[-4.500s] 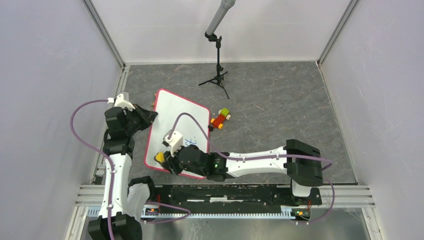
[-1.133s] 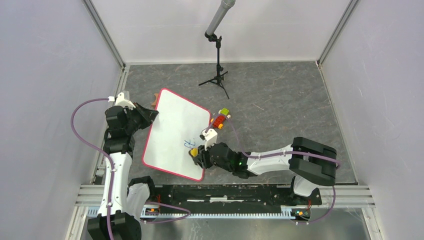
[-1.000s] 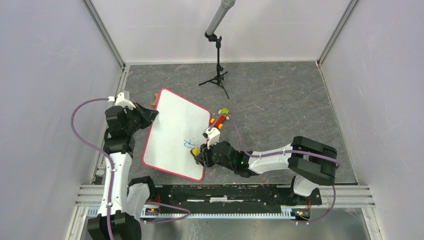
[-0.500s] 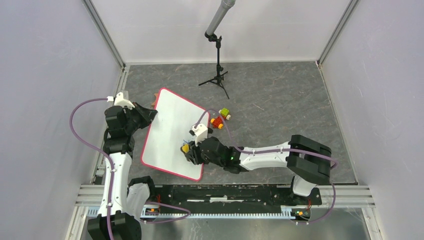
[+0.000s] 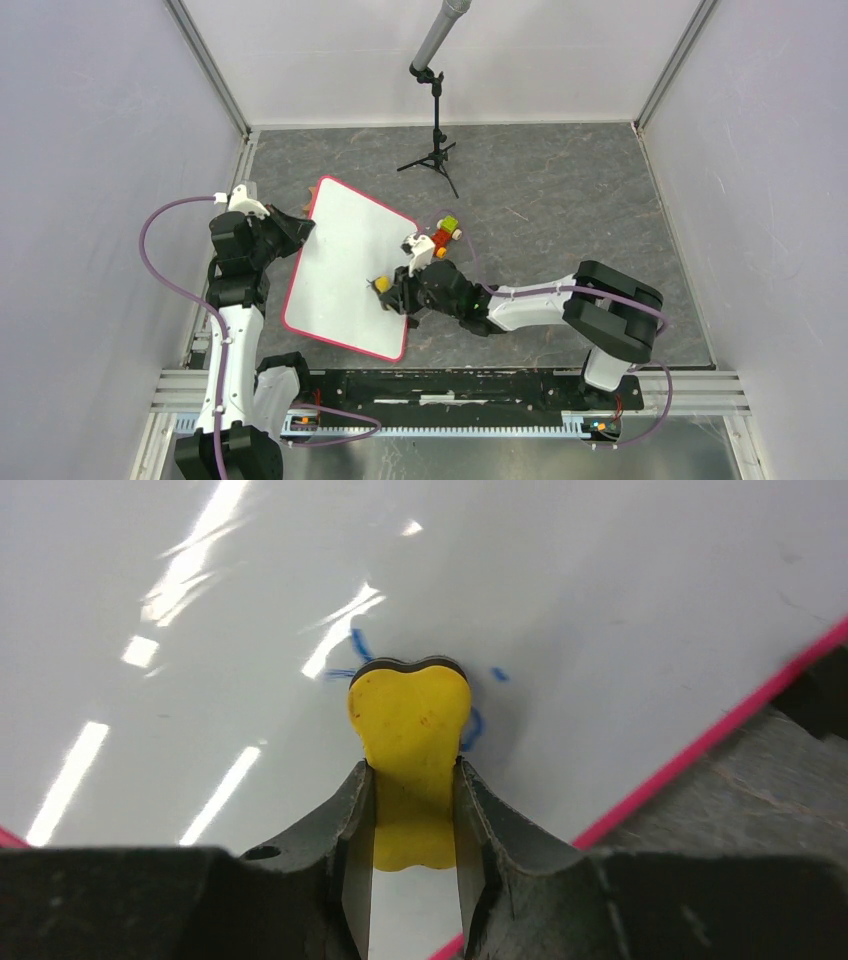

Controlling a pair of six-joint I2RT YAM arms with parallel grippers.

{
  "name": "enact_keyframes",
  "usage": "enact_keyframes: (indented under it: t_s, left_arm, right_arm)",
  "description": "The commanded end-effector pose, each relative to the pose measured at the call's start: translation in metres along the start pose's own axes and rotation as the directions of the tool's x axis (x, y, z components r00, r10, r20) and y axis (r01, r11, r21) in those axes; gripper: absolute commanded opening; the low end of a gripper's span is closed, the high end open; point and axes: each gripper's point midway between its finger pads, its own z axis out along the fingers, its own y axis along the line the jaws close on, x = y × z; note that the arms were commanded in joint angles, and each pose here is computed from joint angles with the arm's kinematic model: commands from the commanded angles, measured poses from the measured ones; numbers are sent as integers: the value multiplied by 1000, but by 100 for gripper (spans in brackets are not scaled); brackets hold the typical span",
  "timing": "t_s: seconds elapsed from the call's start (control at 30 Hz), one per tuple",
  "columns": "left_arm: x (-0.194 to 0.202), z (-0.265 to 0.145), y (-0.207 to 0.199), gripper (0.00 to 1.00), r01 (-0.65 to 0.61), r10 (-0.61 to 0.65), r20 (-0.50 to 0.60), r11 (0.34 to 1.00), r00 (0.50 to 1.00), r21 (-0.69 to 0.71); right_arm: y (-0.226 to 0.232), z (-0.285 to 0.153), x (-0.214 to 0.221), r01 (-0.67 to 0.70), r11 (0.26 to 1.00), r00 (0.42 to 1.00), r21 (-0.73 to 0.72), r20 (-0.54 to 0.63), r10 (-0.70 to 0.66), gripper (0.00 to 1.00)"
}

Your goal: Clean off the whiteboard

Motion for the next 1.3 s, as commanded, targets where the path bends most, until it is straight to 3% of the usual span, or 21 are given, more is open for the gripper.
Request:
enact_keyframes:
  t_s: [0.0, 0.17, 0.53, 0.73, 1.03, 1.27]
  left_arm:
    - [11, -4, 0, 2, 55, -55, -47, 998, 997, -18]
    - [11, -3, -1, 2, 56, -57, -49, 998, 997, -17]
    - [11, -3, 0, 2, 54, -55, -48, 998, 997, -20]
    - [11, -3, 0, 2, 54, -54, -48, 998, 997, -18]
    - [11, -3, -1, 2, 57, -58, -50, 998, 997, -15]
    - [12, -2, -1, 2, 60, -61, -52, 998, 997, -13]
  right_arm:
    - [-69, -10, 56, -30, 987, 990, 160, -130, 51, 27]
    - [-53, -8, 35, 18, 988, 995, 155, -99, -2, 27]
    - [76, 30, -27, 119, 989, 993, -88, 2, -120, 27]
    - [36, 37, -30, 74, 997, 997, -4, 7, -74, 27]
    - [-82, 11, 29, -22, 978, 995, 209, -88, 41, 27]
    - [-93, 11, 26, -19, 973, 995, 231, -89, 40, 27]
